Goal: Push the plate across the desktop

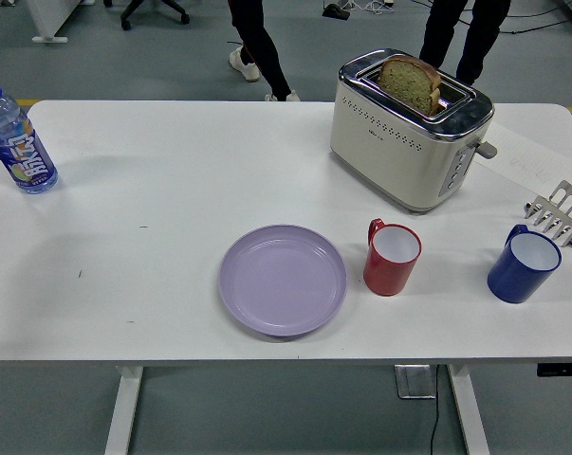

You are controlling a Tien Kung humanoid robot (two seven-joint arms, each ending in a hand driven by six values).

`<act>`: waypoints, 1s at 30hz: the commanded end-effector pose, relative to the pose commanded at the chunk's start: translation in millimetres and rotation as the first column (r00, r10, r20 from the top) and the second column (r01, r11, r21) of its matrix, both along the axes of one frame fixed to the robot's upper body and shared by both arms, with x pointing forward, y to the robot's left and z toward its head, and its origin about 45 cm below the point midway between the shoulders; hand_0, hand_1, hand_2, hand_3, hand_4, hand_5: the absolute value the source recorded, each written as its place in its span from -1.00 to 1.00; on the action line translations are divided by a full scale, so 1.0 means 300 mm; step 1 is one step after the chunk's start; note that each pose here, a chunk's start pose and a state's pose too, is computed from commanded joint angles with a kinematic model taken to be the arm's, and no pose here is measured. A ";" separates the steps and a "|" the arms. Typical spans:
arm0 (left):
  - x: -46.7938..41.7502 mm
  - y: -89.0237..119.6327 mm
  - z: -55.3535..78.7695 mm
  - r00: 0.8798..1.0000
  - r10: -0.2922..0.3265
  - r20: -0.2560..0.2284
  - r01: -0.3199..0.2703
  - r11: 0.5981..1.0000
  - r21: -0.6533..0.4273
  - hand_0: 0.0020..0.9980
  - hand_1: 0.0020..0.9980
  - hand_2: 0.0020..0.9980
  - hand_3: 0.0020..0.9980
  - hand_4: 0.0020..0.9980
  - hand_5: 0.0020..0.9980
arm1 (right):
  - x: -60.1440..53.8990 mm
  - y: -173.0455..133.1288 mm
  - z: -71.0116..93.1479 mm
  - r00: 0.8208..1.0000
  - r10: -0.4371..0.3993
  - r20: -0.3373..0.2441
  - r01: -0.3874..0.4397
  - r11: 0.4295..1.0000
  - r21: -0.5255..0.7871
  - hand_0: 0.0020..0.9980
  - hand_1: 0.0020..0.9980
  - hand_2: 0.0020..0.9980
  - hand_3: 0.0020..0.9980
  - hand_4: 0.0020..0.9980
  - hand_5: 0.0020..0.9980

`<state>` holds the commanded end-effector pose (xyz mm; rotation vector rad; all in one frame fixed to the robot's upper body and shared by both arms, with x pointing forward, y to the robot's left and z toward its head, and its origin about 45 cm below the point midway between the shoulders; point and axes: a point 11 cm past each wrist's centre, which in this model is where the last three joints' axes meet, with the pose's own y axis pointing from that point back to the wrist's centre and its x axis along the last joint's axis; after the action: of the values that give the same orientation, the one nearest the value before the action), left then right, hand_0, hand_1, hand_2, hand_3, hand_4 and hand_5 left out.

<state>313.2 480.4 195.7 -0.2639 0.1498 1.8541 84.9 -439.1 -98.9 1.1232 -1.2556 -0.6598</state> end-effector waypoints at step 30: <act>-0.001 -0.009 -0.012 1.000 -0.013 -0.010 0.013 1.000 0.004 0.53 0.56 0.56 0.55 -0.03 1.00 | -0.013 0.005 -0.004 1.000 -0.016 0.000 0.016 1.000 0.004 0.26 0.17 0.33 0.22 -0.65 -0.41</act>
<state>312.9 477.7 192.1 -0.2507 0.1540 1.8427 81.0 -437.5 -100.2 1.1174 -1.2651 -0.6743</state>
